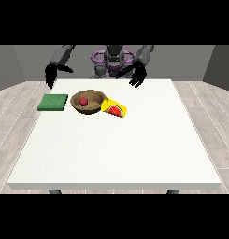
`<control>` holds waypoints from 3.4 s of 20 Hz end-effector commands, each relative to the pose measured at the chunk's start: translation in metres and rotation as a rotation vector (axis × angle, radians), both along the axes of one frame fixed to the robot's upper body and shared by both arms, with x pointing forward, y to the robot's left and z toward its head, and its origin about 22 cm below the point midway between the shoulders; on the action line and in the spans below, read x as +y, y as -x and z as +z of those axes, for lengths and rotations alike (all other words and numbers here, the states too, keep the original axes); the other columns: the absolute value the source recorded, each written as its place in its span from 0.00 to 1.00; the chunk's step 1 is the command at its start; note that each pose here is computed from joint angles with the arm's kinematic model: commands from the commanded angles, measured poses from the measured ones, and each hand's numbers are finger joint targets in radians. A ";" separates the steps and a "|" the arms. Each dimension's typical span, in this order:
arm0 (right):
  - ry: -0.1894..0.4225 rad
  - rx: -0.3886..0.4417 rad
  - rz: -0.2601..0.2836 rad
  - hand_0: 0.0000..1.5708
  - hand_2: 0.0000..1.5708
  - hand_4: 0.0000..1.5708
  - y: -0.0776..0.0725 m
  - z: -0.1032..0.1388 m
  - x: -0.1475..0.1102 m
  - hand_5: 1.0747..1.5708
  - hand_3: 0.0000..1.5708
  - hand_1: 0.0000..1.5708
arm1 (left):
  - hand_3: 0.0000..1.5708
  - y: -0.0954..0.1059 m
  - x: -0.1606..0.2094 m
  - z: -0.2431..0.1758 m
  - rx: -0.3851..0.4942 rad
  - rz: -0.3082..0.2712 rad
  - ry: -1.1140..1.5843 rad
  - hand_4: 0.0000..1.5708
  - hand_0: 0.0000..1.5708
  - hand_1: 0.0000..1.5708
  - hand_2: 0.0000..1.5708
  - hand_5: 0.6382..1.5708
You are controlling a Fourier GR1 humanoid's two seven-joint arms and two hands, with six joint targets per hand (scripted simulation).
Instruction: Pick the cup and pour the ball into the bowl, then pick the bowl and place it on the pad
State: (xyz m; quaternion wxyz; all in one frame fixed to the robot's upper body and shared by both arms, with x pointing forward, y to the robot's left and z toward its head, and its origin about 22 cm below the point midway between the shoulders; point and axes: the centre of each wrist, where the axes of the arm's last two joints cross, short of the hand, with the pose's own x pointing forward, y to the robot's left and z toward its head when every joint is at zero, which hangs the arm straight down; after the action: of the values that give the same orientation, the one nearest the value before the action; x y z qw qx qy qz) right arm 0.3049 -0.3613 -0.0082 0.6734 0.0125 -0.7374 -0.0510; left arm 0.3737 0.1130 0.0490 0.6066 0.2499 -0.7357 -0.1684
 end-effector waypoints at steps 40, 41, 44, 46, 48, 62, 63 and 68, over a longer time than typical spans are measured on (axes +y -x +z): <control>0.430 0.316 -0.498 1.00 1.00 0.58 -0.002 -0.074 0.010 0.99 0.89 1.00 | 0.00 0.039 0.063 0.037 -0.174 -0.425 0.321 0.49 0.00 0.00 0.00 0.93; 0.441 0.353 -0.516 1.00 1.00 0.58 -0.012 -0.060 0.003 0.99 0.88 1.00 | 0.00 0.036 0.076 0.031 -0.145 -0.413 0.345 0.52 0.00 0.00 0.00 0.92; 0.475 0.442 -0.500 1.00 1.00 0.55 -0.023 -0.047 0.004 0.99 0.67 1.00 | 0.00 0.039 0.099 0.004 -0.047 -0.359 0.375 0.61 0.00 0.00 0.00 0.84; 0.463 0.448 -0.431 1.00 1.00 0.54 -0.054 -0.025 0.044 0.98 0.60 1.00 | 0.00 0.029 0.124 -0.010 -0.019 -0.240 0.397 0.62 0.00 0.00 0.00 0.84; 0.476 0.525 -0.405 1.00 1.00 0.52 -0.060 -0.017 0.044 0.99 0.62 1.00 | 0.00 0.046 0.130 -0.038 0.020 -0.210 0.404 0.63 0.00 0.00 0.00 0.84; 0.417 0.538 -0.353 1.00 1.00 0.49 -0.066 0.039 0.009 1.00 0.46 1.00 | 0.00 0.058 0.178 -0.050 0.051 -0.095 0.408 0.67 0.00 0.00 0.00 0.85; 0.423 0.486 -0.344 1.00 1.00 0.49 -0.071 0.051 0.007 1.00 0.46 1.00 | 0.00 0.075 0.197 -0.077 0.010 -0.087 0.425 0.70 0.00 0.00 0.00 0.87; 0.462 0.460 -0.440 1.00 1.00 0.58 -0.025 0.046 -0.085 1.00 0.00 1.00 | 0.00 0.052 0.241 0.009 -0.107 -0.141 0.439 0.83 0.00 0.00 0.00 0.95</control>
State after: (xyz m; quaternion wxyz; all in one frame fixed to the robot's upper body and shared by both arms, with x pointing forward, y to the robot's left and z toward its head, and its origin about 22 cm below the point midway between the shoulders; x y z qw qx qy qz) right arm 0.3536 -0.4069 0.0383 0.7899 -0.2911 -0.5394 -0.0180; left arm 0.3190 0.3170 0.0199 0.6202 0.0701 -0.7803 -0.0397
